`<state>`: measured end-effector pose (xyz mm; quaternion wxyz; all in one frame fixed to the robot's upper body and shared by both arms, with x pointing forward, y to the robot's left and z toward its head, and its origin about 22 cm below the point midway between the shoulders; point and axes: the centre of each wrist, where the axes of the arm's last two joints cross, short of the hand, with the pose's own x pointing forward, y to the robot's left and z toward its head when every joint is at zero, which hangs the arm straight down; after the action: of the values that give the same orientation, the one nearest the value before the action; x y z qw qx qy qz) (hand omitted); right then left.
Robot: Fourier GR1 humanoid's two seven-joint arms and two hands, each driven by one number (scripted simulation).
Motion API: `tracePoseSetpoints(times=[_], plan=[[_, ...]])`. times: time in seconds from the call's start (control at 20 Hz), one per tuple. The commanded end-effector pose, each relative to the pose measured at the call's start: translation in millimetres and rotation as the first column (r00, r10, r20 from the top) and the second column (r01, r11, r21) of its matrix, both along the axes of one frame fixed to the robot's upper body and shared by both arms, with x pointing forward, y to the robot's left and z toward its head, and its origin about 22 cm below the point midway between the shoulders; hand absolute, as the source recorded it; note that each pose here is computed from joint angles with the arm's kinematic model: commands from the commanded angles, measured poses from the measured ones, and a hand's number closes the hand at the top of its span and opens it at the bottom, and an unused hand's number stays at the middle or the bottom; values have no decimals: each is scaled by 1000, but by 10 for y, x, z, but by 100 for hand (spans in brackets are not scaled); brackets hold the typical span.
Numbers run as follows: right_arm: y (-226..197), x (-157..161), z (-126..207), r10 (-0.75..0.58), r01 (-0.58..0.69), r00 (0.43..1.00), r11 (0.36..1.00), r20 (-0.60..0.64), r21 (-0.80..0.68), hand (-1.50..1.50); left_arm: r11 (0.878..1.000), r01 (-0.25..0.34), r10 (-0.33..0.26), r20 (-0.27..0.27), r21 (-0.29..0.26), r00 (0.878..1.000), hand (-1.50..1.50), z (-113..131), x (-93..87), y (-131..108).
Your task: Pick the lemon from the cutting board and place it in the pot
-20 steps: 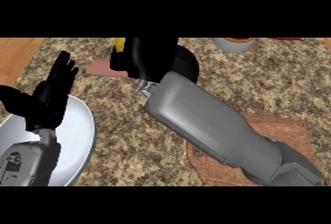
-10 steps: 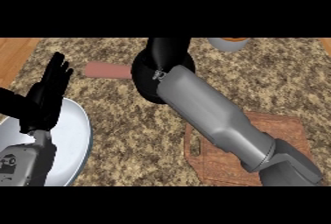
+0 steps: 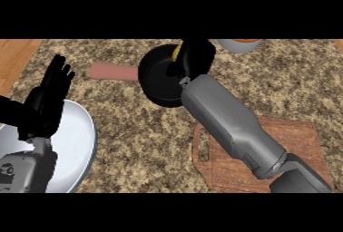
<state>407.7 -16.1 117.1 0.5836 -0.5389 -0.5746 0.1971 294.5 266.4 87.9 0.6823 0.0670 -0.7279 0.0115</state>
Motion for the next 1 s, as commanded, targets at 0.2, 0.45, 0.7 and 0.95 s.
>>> tracePoseSetpoints(times=[0.2,0.45,0.7,0.95], plan=[[-147,-23,-146,56,-72,997,936,58,346,-150,1000,16,-15,18,-5,1000,0,24,33,-76],[-126,-4,102,3,-142,963,857,270,496,-150,1000,9,-9,0,-5,1000,0,-46,-14,-83],[-215,-113,68,-8,-212,937,781,349,587,-150,1000,-19,20,-14,2,1000,0,-36,-1,76],[-478,-280,-142,13,-237,938,753,347,613,-150,998,-61,61,-4,3,998,0,-94,-221,113]])
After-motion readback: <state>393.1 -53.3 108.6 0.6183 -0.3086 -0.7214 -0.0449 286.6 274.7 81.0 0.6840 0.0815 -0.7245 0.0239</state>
